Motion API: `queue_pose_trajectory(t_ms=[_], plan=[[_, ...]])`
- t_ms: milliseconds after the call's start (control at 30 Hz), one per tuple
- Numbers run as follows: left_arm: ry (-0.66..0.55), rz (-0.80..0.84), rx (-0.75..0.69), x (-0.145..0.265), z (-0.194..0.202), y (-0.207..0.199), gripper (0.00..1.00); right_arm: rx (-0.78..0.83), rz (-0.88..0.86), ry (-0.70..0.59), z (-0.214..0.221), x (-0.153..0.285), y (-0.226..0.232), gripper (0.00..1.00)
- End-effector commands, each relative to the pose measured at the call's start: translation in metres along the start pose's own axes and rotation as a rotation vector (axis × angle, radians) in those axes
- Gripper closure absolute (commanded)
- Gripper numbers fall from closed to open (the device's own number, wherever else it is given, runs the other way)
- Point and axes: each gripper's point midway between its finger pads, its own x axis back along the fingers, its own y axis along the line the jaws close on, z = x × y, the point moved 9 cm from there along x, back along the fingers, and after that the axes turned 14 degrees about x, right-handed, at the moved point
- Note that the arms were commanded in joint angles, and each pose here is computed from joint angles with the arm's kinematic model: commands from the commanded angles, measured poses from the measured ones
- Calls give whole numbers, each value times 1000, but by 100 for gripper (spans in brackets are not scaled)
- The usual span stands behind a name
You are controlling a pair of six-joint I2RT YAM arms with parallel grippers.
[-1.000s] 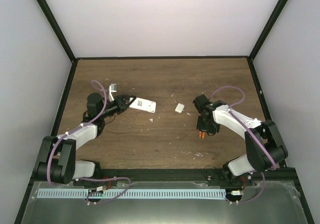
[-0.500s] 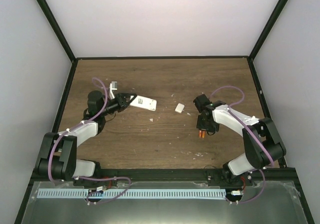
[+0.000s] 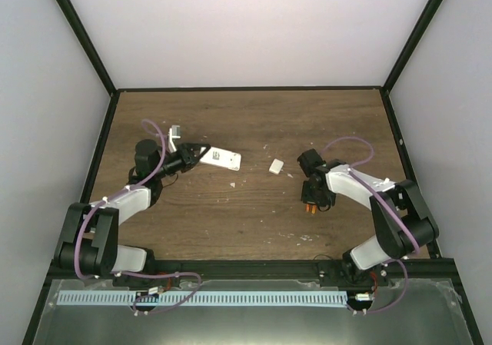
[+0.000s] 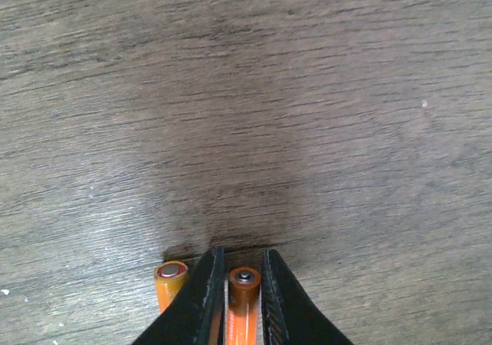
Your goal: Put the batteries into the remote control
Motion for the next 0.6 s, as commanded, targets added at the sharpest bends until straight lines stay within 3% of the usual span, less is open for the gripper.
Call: queue_pose_trajectory(t_ms=[0,233,367,567], plan=[[-4,41,-16,0,1,-3,100,-6,12,53,15,-13,-6,89],[-20,38,0,5,7,2,100,-6,-11,55,16,-11,-4,90],[-45,40,14,9,11,7,100,9,-13,55,14,-8,-4,96],[-72,63,60,12,21,22,100,35,55,-11,0,14,-10,99]])
